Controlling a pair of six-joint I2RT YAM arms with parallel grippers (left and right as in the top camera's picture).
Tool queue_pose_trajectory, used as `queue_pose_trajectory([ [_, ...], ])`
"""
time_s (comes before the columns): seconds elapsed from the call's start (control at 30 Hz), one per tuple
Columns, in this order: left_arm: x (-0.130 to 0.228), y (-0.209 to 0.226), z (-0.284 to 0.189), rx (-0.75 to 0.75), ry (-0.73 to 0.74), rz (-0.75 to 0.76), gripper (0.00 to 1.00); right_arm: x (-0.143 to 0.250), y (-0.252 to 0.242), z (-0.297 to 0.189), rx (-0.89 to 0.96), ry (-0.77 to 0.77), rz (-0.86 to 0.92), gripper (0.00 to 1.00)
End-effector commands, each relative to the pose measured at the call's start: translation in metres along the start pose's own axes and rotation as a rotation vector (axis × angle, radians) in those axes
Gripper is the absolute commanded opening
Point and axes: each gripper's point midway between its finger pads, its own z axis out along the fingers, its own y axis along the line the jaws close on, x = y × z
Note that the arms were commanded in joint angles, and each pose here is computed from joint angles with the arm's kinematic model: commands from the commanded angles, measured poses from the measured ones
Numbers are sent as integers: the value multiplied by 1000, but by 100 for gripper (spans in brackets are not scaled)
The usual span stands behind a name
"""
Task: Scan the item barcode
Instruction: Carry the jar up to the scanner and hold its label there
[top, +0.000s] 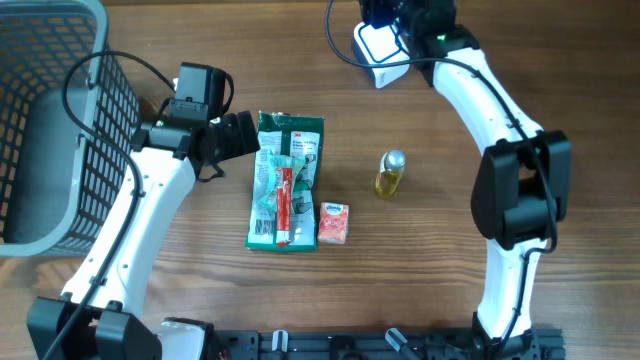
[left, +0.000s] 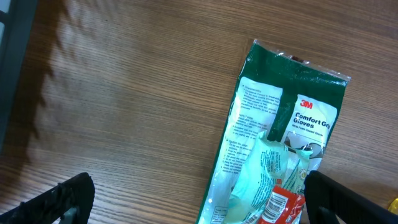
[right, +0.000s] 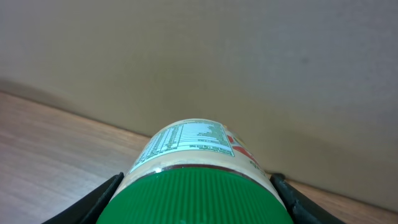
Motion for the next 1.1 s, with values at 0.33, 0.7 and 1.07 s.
queue_pose_trajectory([
  [0.33,-7,1,-6,-1,-25,5,100,25,-18,28,47,-26,108,39],
  [0.7,-7,1,-6,-1,-25,5,100,45,-22,30,72,14,113,38],
  [1.07,-7,1,-6,-1,-25,5,100,50,-30,30,95,8,119,39],
])
